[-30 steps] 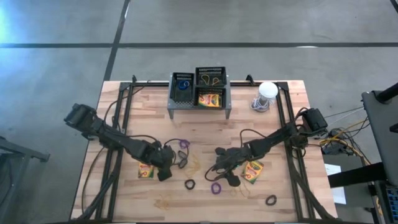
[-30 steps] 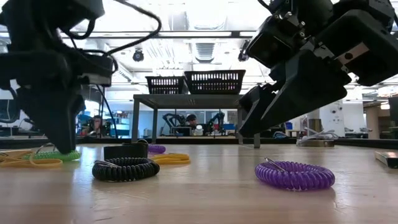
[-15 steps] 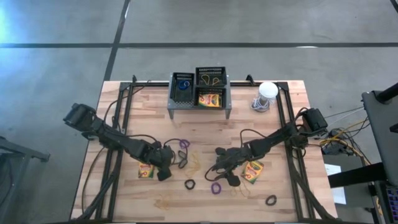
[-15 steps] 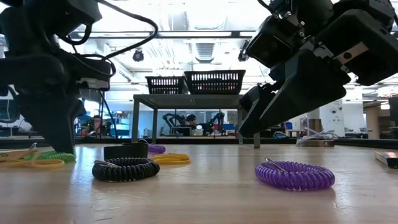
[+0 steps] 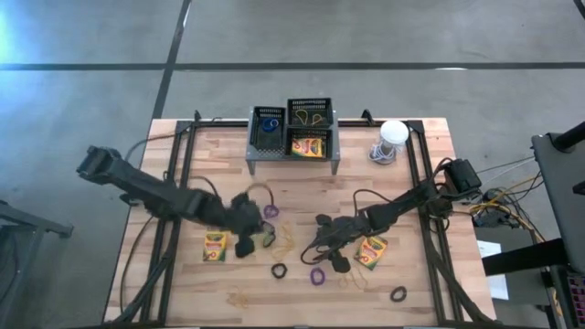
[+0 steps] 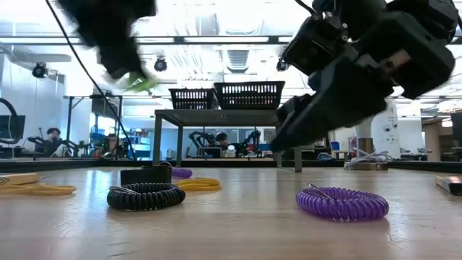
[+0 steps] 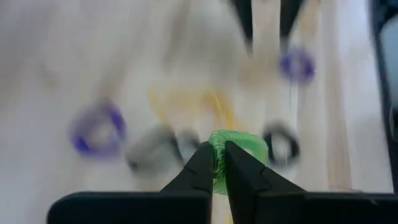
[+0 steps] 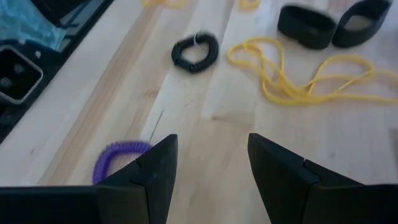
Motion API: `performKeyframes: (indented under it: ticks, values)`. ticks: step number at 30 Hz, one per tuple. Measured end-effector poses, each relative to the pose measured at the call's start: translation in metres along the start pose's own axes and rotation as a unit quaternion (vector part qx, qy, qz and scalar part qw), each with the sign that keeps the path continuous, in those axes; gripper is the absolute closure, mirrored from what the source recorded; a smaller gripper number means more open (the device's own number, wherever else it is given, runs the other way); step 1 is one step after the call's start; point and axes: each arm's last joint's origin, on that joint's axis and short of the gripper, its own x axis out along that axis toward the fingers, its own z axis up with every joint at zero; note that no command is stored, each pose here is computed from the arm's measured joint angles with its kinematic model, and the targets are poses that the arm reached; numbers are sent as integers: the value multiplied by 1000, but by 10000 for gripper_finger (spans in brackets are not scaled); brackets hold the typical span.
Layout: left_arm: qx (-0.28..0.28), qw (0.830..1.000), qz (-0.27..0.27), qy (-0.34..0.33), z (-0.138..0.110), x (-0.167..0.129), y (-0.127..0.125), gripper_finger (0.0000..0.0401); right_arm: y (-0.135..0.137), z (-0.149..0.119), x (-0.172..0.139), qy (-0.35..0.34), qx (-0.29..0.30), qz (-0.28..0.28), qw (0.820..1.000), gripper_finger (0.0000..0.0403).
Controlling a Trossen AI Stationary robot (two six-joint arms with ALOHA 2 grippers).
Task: Pick & Place Office Desk Supplies
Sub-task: Put the green spring keychain into the middle black bin on the shelf
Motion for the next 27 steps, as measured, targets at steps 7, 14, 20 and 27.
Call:
performKeyframes:
  ticks: [7,14,20,27]
  values:
    - [58,983,90,-148,82,-49,44,379,0,13,-1,-81,21,-45,995,211]
    - [37,953,238,-186,123,-70,137,379,0,21,-3,-126,18,-72,989,211]
    - [-26,948,273,-162,117,-72,208,378,-4,21,-3,-132,18,-116,984,211]
    - [-97,963,214,-129,106,-47,239,378,-12,22,-5,-135,7,-145,980,211]
